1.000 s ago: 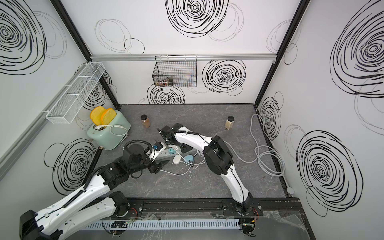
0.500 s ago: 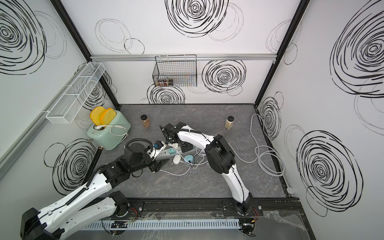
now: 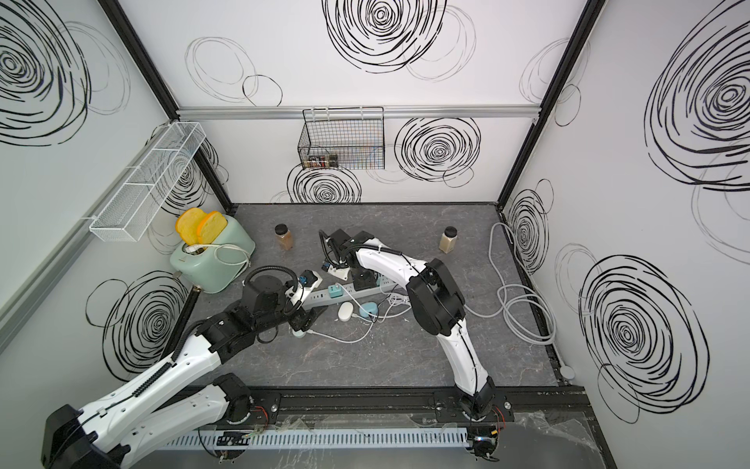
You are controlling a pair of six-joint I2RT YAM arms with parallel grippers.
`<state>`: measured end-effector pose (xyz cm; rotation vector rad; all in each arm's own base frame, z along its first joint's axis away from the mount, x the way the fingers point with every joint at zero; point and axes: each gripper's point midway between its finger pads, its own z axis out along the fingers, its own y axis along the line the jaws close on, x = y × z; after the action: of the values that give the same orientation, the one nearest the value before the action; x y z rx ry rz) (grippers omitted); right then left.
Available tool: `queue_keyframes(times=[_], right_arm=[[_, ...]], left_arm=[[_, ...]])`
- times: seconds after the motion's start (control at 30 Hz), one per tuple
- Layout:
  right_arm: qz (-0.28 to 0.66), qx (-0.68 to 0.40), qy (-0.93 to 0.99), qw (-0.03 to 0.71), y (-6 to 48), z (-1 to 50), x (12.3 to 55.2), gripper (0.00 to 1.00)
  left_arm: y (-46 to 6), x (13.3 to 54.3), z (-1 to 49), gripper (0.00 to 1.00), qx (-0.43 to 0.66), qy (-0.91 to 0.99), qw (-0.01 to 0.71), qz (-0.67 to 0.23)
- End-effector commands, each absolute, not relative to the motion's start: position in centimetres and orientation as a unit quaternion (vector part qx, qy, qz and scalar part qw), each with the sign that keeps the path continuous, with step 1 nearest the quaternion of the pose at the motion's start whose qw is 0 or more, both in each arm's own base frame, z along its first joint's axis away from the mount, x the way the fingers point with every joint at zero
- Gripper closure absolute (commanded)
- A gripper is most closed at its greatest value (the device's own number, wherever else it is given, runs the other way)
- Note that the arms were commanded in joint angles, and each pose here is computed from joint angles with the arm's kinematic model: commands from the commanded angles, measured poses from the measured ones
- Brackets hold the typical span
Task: Charge the bluetooth headset
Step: Insert the plug into the socket, then reset both arms
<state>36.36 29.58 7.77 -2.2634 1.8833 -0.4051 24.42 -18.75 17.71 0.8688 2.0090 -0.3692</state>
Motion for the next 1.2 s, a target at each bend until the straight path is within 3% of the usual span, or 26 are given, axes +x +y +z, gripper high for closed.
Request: queue_keyframes(times=[0.0, 0.27, 0.47, 0.6, 0.8, 0.97, 1.17], right_arm=[[-0.131, -0.730, 0.640, 0.201, 31.2, 14.3, 38.0, 0.37], [-0.100, -0.656, 0.662, 0.347, 28.7, 22.0, 35.3, 0.32], [0.052, -0.460, 0.709, 0.532, 25.4, 28.3, 33.8, 0.27], [0.152, -0.294, 0.720, 0.611, 20.3, 28.9, 33.6, 0.26], [0.142, -0.132, 0.760, 0.621, 12.8, 26.3, 35.3, 0.26], [0.121, -0.055, 0.762, 0.634, 7.9, 24.9, 35.6, 0.27], [0.060, 0.024, 0.766, 0.639, 1.9, 22.9, 35.7, 0.26]], left_arm=[[-18.5, 26.0, 20.1, 0.22, 0.335, 0.800, 0.477, -0.143], [-17.1, 26.5, 22.1, 0.21, 0.302, 0.793, 0.511, -0.134], [-14.0, 28.6, 25.0, 0.17, 0.190, 0.790, 0.569, -0.128], [-11.1, 30.1, 26.9, 0.16, 0.090, 0.767, 0.624, -0.123], [-7.2, 30.8, 27.7, 0.19, -0.022, 0.714, 0.694, -0.085], [-4.7, 31.4, 25.1, 0.19, -0.042, 0.722, 0.691, 0.009], [-2.0, 30.4, 21.9, 0.18, -0.068, 0.695, 0.715, 0.032]])
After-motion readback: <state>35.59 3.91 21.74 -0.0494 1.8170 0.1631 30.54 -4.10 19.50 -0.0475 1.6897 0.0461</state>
